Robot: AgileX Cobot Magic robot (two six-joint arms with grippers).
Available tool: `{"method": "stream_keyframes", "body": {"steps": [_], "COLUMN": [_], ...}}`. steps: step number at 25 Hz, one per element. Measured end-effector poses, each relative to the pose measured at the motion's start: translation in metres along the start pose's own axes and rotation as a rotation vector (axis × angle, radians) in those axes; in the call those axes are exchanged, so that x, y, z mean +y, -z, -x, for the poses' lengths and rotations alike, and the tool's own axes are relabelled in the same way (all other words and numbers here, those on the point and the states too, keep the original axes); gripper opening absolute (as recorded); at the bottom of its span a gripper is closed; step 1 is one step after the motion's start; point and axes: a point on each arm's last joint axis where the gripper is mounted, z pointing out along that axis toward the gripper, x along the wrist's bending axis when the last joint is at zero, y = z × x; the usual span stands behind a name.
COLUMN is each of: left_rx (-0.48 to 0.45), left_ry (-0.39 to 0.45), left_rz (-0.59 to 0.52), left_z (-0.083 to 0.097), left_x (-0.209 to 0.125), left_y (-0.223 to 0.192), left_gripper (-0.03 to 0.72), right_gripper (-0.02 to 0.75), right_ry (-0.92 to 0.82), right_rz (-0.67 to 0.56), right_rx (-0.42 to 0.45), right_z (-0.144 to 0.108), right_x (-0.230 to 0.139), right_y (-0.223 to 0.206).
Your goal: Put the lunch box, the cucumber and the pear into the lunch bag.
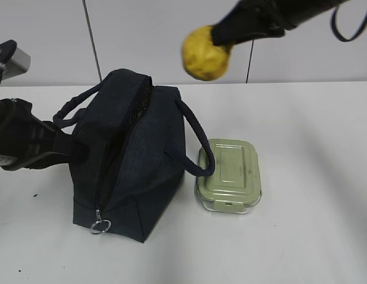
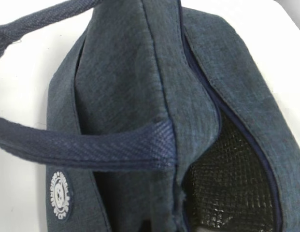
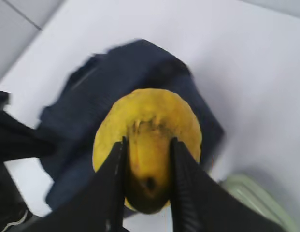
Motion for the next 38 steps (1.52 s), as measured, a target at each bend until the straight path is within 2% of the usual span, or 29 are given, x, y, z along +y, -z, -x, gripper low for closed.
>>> {"method": "stream_keyframes", "body": {"steps": [4, 8, 10, 14, 16, 18, 21, 23, 26, 29, 32, 35, 38], "left_rx": [0.000, 0.001, 0.002, 0.002, 0.002, 0.002, 0.001, 0.001, 0.001, -0.001, -0.002, -0.002, -0.002], "left_ry": [-0.001, -0.002, -0.004, -0.006, -0.006, -0.006, -0.006, -0.006, -0.006, -0.006, -0.005, -0.005, -0.005], "left_rz": [0.000, -0.001, -0.002, -0.002, -0.002, -0.002, -0.003, -0.003, -0.003, -0.005, -0.006, -0.006, -0.006], "left_z": [0.000, 0.000, 0.000, 0.000, 0.000, 0.000, 0.000, 0.000, 0.000, 0.000, 0.000, 0.000, 0.000], "left_x": [0.000, 0.000, 0.000, 0.000, 0.000, 0.000, 0.000, 0.000, 0.000, 0.000, -0.001, -0.001, -0.001], "left_y": [0.000, 0.000, 0.000, 0.000, 0.000, 0.000, 0.000, 0.000, 0.000, 0.000, 0.000, 0.000, 0.000], "left_gripper": [-0.016, -0.016, -0.016, -0.016, -0.016, -0.016, -0.016, -0.016, -0.016, -0.016, -0.016, -0.016, -0.016], "right_gripper": [0.172, 0.172, 0.171, 0.170, 0.174, 0.228, 0.432, 0.528, 0.545, 0.533, 0.531, 0.530, 0.527], "right_ry": [0.074, 0.085, 0.087, 0.104, 0.093, 0.082, 0.073, 0.091, 0.104, 0.041, -0.096, -0.275, -0.455], "right_rz": [-0.002, -0.073, -0.117, -0.208, -0.230, -0.242, -0.219, -0.191, -0.136, -0.108, -0.102, -0.149, -0.210], "right_rx": [0.120, 0.191, 0.176, 0.088, 0.081, 0.090, 0.113, 0.116, 0.084, 0.001, -0.088, -0.162, -0.168], "right_z": [-0.035, -0.047, -0.040, -0.021, -0.017, -0.014, -0.017, -0.020, -0.023, -0.004, 0.038, 0.084, 0.111], "right_x": [0.005, -0.007, -0.015, -0.029, -0.034, -0.038, -0.033, -0.023, -0.004, 0.007, -0.002, -0.042, -0.093], "right_y": [-0.041, -0.086, -0.102, -0.118, -0.125, -0.130, -0.130, -0.126, -0.107, -0.076, -0.049, -0.030, -0.023]}}
